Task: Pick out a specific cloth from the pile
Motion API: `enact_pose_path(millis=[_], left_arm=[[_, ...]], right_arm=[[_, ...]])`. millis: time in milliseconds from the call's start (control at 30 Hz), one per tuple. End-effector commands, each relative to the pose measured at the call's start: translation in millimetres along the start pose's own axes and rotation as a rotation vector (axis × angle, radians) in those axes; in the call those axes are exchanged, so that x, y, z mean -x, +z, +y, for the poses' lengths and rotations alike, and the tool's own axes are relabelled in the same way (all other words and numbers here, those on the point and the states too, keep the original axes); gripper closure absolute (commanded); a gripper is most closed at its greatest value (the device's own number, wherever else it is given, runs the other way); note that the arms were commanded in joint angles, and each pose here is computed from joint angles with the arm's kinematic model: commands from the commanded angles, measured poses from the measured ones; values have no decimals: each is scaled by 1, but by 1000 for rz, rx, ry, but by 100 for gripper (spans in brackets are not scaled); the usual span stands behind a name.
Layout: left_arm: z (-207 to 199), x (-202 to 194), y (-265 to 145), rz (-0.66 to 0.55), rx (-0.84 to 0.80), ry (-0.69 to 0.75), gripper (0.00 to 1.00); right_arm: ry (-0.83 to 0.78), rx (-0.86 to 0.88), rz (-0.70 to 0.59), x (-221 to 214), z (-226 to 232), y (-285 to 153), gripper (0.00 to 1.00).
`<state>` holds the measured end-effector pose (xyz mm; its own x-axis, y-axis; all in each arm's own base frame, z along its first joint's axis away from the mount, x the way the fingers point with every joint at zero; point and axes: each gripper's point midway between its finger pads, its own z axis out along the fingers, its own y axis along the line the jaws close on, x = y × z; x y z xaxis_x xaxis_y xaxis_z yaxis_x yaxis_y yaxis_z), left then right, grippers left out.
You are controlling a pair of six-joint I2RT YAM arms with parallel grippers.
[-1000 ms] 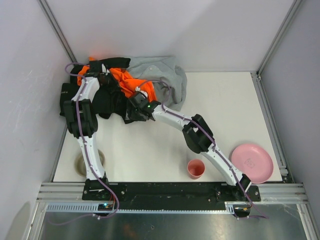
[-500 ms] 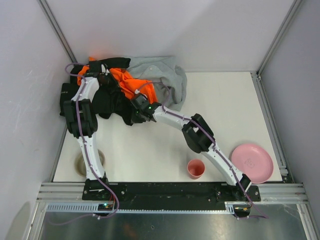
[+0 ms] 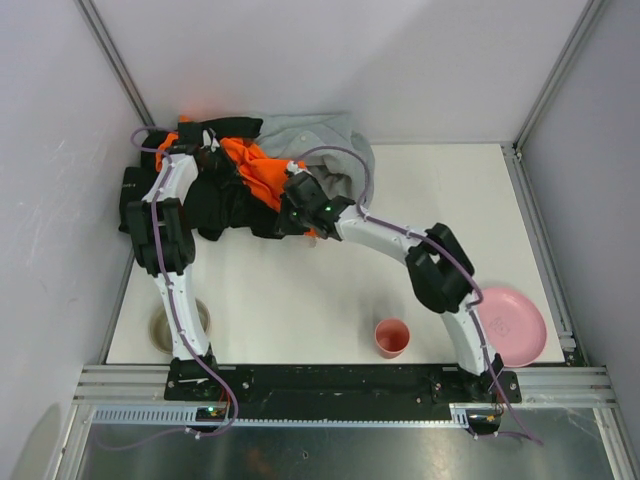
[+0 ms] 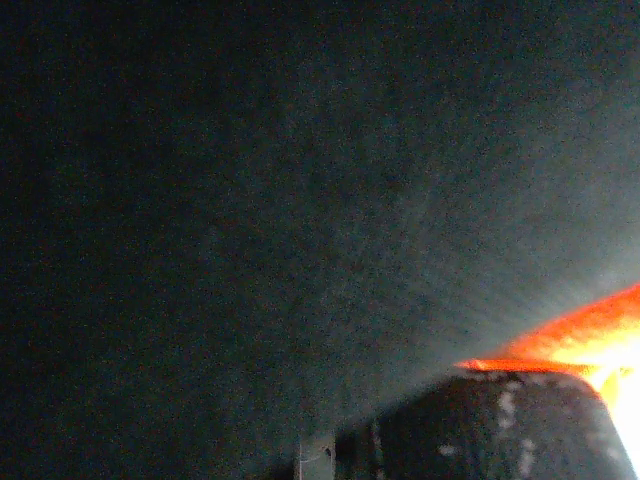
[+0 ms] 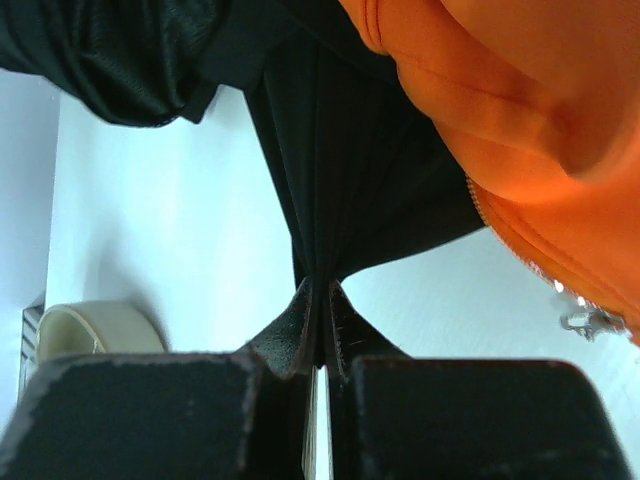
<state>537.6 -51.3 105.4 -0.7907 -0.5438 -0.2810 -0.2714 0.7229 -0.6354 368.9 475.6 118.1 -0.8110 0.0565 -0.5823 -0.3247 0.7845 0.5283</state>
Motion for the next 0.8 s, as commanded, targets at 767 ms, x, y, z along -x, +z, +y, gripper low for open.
enact_pose_path(millis=[767], left_arm=[[55,-11,2,62,141,-62,91]], right_arm=[[-168,164,-585,149,68,-320,100]])
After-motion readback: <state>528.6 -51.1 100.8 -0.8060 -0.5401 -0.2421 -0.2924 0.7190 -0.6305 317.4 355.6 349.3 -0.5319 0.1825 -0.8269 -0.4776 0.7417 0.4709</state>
